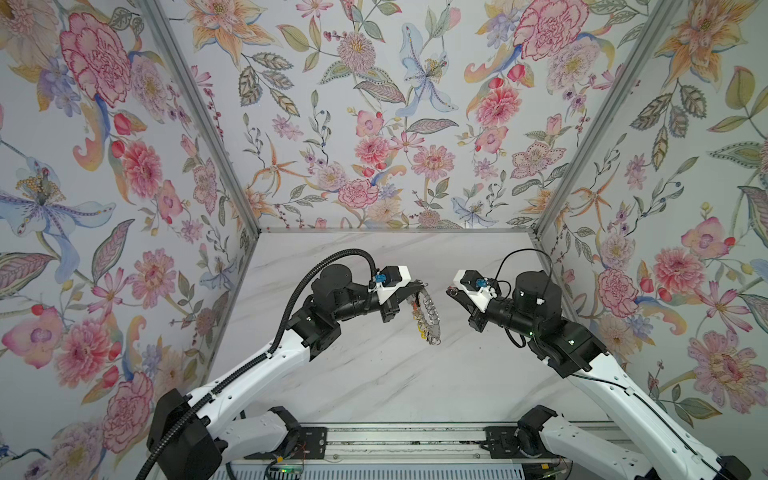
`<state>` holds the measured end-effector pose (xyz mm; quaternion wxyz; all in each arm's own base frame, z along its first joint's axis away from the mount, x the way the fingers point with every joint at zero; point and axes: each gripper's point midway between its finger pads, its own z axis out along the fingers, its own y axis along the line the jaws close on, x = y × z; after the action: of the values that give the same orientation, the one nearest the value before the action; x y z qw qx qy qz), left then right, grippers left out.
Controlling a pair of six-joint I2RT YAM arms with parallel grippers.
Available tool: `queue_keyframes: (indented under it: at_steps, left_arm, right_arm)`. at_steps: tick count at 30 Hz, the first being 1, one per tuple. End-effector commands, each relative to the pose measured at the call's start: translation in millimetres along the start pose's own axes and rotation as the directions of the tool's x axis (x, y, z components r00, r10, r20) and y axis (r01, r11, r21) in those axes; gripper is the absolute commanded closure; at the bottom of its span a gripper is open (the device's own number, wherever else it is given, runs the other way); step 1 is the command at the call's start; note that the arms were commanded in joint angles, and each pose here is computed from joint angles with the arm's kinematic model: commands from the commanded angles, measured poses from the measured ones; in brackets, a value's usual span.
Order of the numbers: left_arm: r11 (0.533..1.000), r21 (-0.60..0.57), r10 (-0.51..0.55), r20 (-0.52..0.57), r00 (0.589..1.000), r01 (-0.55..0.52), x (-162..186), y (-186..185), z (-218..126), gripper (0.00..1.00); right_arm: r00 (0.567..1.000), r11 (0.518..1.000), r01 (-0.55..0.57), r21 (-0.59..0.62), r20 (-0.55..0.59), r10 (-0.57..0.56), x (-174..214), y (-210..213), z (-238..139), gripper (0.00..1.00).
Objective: Remove the keys from the keyring
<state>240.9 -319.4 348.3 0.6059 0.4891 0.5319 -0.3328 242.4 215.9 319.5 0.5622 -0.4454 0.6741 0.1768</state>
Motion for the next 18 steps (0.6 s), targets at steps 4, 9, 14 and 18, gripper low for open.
queue_keyframes:
  at_steps: [4,9,14,18]
  left_arm:
    - [0.987,-0.158,-0.026,-0.147,0.989,0.003,33,20,-30,1.00]
    - [0.972,-0.234,-0.077,-0.213,0.974,0.025,52,26,-51,1.00]
    - [0.949,-0.312,-0.131,-0.242,0.961,0.051,66,39,-61,1.00]
    - [0.933,-0.352,-0.174,-0.249,0.953,0.079,77,47,-60,1.00]
  right_arm:
    - [0.953,0.956,-0.284,0.072,-0.084,0.290,51,-10,15,1.00]
    - [0.846,0.861,-0.487,0.151,-0.163,0.507,105,-7,35,1.00]
    - [0.722,0.758,-0.626,0.183,-0.231,0.652,151,9,59,1.00]
    - [0.663,0.721,-0.655,0.228,-0.285,0.692,185,17,73,1.00]
